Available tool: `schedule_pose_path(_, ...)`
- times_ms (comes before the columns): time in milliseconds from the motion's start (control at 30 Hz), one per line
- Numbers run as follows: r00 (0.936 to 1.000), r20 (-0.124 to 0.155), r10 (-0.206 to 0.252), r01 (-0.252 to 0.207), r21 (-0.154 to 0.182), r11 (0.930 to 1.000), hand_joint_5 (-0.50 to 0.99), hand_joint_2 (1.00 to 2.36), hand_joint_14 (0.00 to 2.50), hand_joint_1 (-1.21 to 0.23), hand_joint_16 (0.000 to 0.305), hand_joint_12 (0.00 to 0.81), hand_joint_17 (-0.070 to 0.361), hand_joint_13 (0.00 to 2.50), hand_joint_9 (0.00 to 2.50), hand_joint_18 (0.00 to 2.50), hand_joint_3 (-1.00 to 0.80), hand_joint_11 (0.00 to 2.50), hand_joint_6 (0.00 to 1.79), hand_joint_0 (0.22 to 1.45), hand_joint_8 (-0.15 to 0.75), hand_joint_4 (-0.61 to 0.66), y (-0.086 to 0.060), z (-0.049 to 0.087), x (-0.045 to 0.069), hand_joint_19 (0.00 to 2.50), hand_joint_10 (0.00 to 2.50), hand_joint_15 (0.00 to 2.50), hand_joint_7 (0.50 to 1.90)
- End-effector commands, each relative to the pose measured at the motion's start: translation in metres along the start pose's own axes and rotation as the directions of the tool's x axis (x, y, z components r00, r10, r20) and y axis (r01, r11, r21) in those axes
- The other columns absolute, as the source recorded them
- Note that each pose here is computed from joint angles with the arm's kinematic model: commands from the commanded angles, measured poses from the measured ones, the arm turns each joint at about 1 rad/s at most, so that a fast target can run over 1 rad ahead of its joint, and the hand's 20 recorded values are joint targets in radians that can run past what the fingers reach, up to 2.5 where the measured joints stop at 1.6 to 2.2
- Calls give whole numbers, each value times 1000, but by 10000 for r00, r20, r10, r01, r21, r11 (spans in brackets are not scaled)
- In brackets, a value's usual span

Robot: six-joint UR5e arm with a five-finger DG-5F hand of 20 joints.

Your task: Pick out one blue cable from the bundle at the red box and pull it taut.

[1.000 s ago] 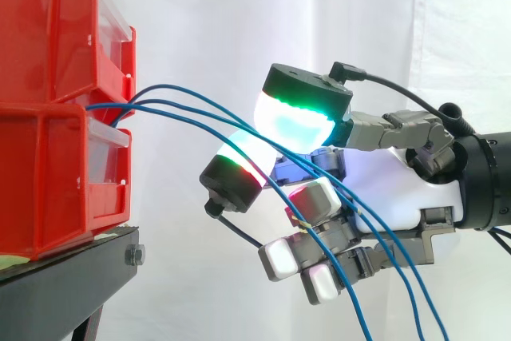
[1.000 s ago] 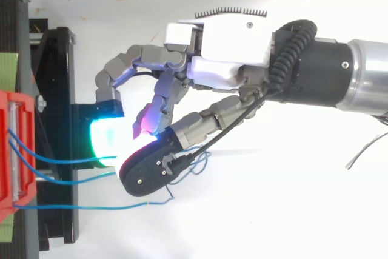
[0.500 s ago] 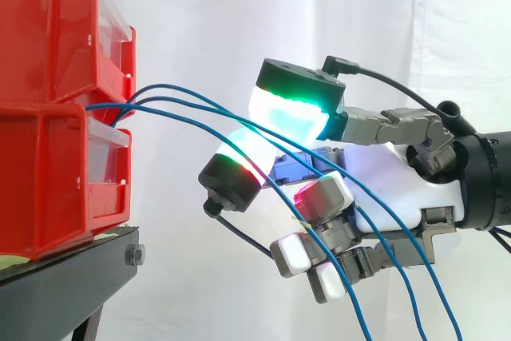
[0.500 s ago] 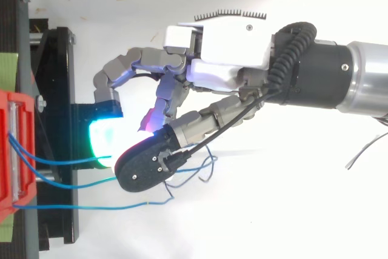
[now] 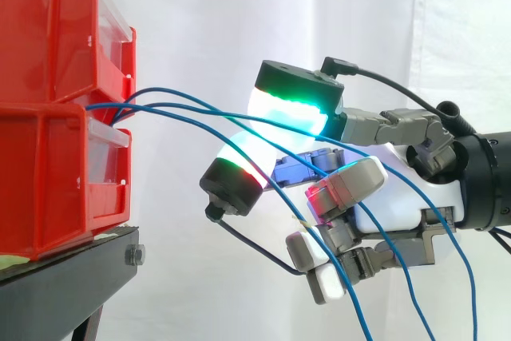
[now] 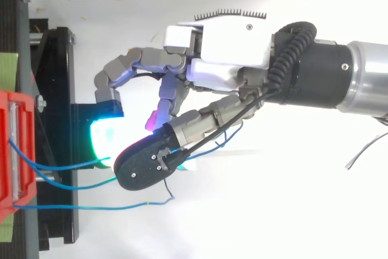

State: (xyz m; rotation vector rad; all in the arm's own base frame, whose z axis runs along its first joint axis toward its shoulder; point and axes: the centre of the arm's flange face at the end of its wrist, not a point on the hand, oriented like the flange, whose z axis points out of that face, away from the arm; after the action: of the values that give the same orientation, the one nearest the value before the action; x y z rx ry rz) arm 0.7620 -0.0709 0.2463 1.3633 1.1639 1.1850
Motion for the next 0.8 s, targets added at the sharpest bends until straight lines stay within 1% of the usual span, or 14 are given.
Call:
schedule_pose_path(0, 10000, -1, -2, 2, 9, 10000, -82, 1018, 20, -565, 53, 389, 119, 1217, 1482, 1060, -170, 1132, 891, 579, 343, 77, -1, 0, 0, 418, 37, 544, 1177)
schedule_pose_path(100, 10000, -1, -2, 2, 9, 10000, -90, 1020, 22, -563, 50, 380, 113, 1262, 1447, 1057, -185, 1140, 896, 579, 330, 83, -1, 0, 0, 454, 36, 638, 1165)
schedule_pose_path(167, 10000, -3, 1, -1, -6, 10000, -99, 1021, 27, -555, 45, 366, 102, 1341, 1430, 1024, -197, 1230, 901, 579, 307, 90, 0, 0, 0, 503, 38, 770, 1158)
schedule_pose_path(233, 10000, -3, 1, -1, -6, 10000, -102, 1022, 28, -555, 45, 366, 101, 1377, 1440, 1026, -202, 1268, 904, 581, 298, 91, 0, 0, 0, 509, 37, 842, 1142)
schedule_pose_path(367, 10000, -3, 1, -1, -6, 10000, -106, 1022, 30, -552, 45, 363, 101, 1420, 1448, 1034, -219, 1320, 907, 585, 297, 102, 0, 0, 0, 518, 40, 906, 1120)
schedule_pose_path(467, 10000, -3, 1, -1, -6, 10000, -109, 1022, 32, -541, 45, 358, 101, 1469, 1462, 1034, -227, 1403, 908, 585, 291, 107, 0, 0, 0, 521, 36, 979, 1115)
schedule_pose_path(700, 10000, -3, -14, 14, -6, 10000, -114, 1021, 30, -531, 45, 350, 101, 1518, 1455, 1036, -238, 1450, 912, 587, 270, 108, 0, 0, 0, 550, 35, 1113, 1092)
schedule_pose_path(767, 10000, -3, -14, 14, -6, 10000, -116, 1021, 30, -529, 45, 346, 102, 1521, 1448, 1036, -244, 1458, 913, 588, 278, 110, 0, 0, 0, 560, 33, 1135, 1089)
